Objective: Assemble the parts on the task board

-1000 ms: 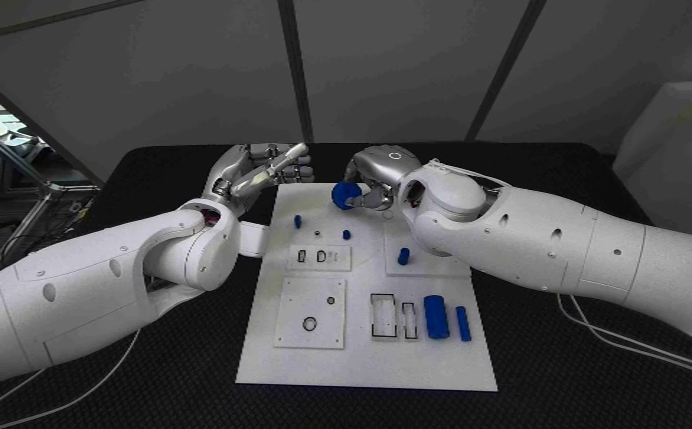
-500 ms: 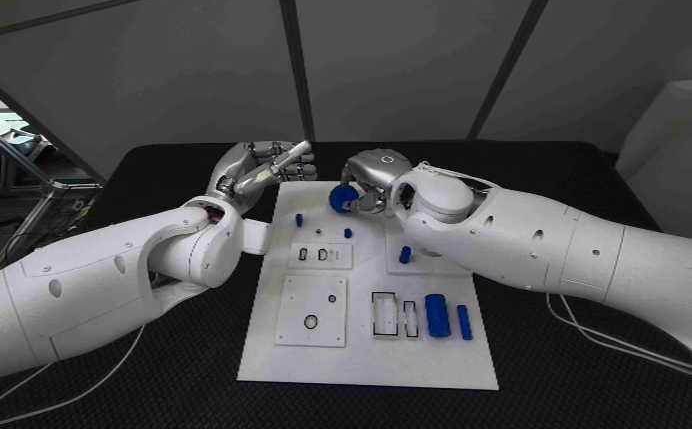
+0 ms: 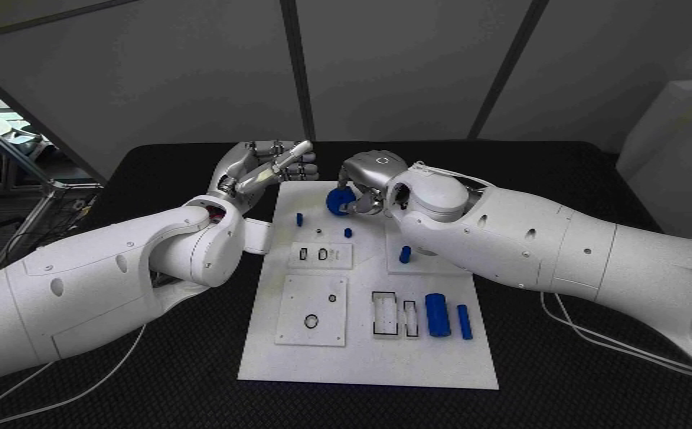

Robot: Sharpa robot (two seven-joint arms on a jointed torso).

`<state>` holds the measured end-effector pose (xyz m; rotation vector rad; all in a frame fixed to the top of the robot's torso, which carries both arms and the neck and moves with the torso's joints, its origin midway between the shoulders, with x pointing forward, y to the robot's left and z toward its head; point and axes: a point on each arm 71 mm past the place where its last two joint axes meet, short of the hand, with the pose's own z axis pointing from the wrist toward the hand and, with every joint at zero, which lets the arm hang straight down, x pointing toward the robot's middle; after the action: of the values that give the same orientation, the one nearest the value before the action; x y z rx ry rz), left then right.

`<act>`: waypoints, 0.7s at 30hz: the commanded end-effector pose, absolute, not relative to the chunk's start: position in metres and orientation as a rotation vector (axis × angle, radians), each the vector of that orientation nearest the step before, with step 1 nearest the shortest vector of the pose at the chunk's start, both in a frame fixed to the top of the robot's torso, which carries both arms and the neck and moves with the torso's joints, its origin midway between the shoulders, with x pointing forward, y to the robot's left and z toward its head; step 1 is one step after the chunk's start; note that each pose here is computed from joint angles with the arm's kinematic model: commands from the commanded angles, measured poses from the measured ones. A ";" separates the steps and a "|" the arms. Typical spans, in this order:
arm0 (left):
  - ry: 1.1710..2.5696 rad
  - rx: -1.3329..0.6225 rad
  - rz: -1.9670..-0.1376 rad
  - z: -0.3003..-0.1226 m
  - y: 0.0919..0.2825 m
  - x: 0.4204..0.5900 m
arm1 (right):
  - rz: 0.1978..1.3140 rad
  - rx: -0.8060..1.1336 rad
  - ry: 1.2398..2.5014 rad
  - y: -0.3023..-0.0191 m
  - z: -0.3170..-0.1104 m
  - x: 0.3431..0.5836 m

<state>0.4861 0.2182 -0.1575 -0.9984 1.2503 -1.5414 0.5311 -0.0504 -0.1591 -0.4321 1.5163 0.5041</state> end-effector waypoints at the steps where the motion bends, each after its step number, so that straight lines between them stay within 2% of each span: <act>1: 1.249 -0.990 -1.555 -0.156 0.217 0.486 | 0.502 -0.469 1.541 -0.049 -0.164 0.530; 21: 1.249 -0.991 -1.552 -0.156 0.217 0.486 | 0.498 -0.451 1.580 -0.052 -0.170 0.531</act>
<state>0.4863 0.2187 -0.1575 -0.9989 1.2501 -1.5399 0.5314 -0.0527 -0.1696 -0.4486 1.5591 0.4870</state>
